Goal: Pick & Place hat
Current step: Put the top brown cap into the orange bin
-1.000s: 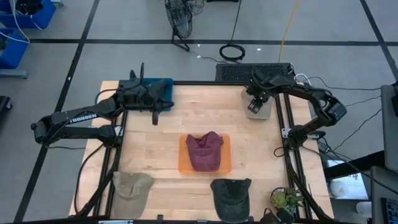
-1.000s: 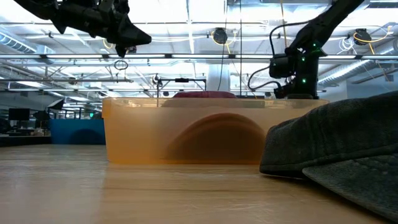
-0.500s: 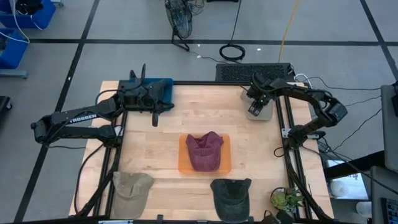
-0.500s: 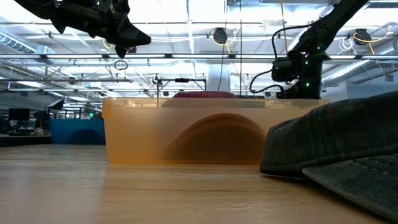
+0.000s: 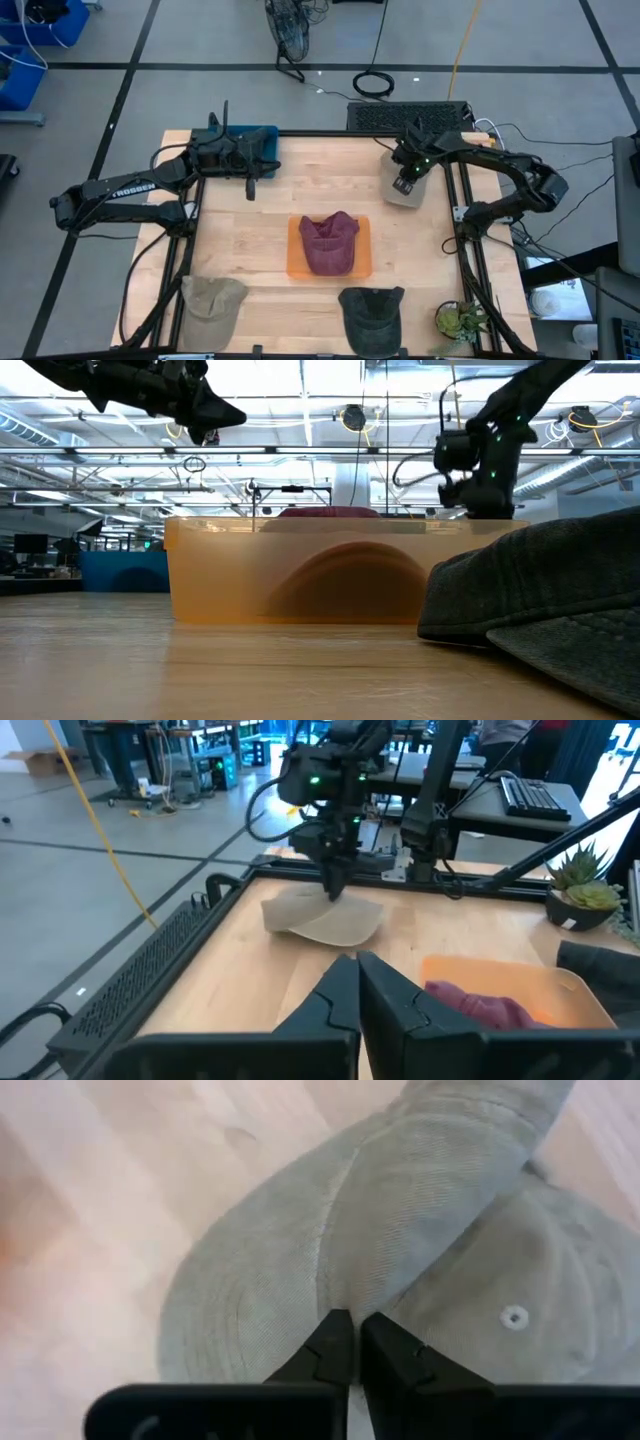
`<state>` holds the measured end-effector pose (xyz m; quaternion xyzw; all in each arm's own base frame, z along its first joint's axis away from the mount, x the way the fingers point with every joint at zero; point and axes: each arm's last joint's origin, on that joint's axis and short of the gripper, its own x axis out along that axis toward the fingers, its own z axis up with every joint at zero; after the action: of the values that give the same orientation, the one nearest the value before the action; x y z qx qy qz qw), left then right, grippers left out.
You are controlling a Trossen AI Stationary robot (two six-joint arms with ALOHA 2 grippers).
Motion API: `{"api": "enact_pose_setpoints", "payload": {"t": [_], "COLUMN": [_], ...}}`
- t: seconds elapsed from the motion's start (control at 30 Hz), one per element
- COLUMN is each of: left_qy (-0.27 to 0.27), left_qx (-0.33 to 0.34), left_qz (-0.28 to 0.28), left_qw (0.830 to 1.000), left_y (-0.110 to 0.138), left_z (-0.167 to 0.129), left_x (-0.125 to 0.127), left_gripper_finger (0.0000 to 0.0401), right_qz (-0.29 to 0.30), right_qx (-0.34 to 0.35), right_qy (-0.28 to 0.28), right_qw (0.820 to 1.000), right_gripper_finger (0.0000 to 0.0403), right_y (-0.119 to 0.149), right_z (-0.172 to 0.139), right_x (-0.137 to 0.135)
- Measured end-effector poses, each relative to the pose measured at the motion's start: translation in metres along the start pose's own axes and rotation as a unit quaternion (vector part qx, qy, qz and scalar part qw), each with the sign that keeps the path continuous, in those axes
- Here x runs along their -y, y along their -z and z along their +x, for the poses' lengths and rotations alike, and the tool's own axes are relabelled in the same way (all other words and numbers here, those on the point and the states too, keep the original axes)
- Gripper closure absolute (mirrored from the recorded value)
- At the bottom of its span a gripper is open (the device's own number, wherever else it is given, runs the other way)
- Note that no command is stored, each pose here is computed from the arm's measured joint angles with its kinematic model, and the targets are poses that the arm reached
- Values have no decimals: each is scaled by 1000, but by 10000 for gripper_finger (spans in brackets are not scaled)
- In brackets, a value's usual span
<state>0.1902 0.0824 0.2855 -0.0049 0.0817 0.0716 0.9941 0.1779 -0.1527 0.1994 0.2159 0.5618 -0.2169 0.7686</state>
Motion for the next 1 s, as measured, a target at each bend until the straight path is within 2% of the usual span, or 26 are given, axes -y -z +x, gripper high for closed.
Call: {"api": "enact_pose_setpoints", "payload": {"t": [0.27,0.47,0.6,0.73,0.87,1.0], "left_qy": [0,0,0,0,0,1], "left_qx": [4,7,6,6,2,-1], "left_qz": [2,1,0,-2,-4,-5], "left_qw": [1000,1000,1000,1000,1000,1000], "left_y": [-1,-1,-1,-1,0,0], "left_z": [0,0,0,0,0,0], "left_x": [0,0,0,0,0,0], "left_gripper_finger": [377,397,385,375,386,396], "right_qz": [44,19,-2,-18,-89,-176], "right_qx": [78,130,167,195,201,176], "right_qy": [-69,-82,-86,-72,-45,-30], "right_qw": [994,988,982,978,975,968], "right_gripper_finger": [394,390,366,322,276,250], "right_y": [-1,-10,-19,-27,-30,-26], "right_z": [-26,-27,-27,-25,-20,-15], "right_x": [-29,-41,-44,-44,-43,-43]}}
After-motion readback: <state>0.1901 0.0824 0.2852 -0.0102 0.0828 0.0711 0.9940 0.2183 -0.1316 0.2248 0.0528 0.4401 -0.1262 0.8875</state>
